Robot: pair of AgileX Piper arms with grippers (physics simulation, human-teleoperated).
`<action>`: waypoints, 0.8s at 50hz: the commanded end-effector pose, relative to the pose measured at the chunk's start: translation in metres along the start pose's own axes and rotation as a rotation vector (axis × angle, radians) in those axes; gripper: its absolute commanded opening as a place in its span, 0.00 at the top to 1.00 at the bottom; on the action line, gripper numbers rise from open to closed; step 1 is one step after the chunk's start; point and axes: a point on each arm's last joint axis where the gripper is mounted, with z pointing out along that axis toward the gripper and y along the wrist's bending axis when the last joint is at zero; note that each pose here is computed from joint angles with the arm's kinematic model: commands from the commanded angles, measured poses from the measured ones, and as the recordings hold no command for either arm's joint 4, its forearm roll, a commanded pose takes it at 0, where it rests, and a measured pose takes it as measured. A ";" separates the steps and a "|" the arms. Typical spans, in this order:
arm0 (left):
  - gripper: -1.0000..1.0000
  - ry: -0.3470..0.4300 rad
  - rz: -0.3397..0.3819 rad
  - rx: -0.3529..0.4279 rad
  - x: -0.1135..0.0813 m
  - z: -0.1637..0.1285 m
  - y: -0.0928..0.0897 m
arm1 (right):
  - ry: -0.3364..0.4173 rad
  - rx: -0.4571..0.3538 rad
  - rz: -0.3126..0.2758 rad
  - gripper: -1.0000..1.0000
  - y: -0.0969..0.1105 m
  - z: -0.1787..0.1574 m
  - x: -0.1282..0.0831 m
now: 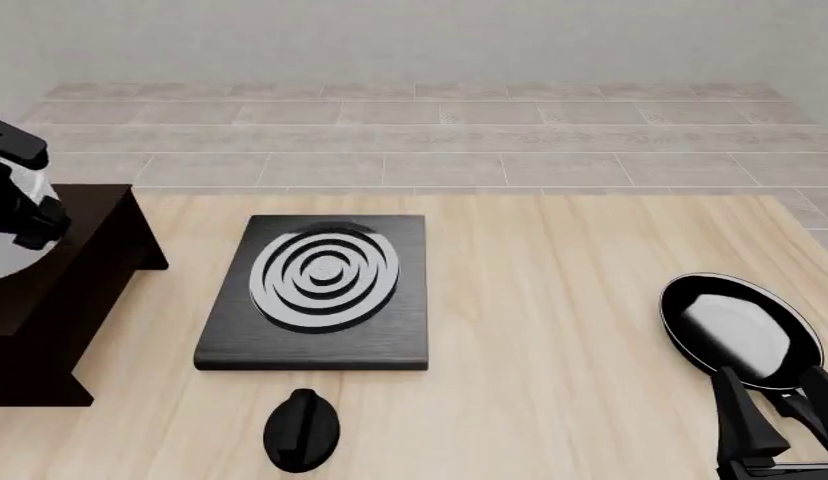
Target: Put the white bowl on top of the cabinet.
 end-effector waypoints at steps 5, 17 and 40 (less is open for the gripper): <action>0.00 -0.020 0.009 -0.017 -0.010 -0.004 0.006 | 0.000 0.000 0.000 0.00 0.000 0.000 0.000; 0.00 -0.038 -0.002 -0.026 -0.019 -0.014 0.011 | 0.000 0.000 0.000 0.00 0.000 0.000 0.000; 0.00 -0.182 -0.073 -0.071 -0.032 -0.059 0.000 | 0.000 0.000 0.000 0.00 0.000 0.000 0.000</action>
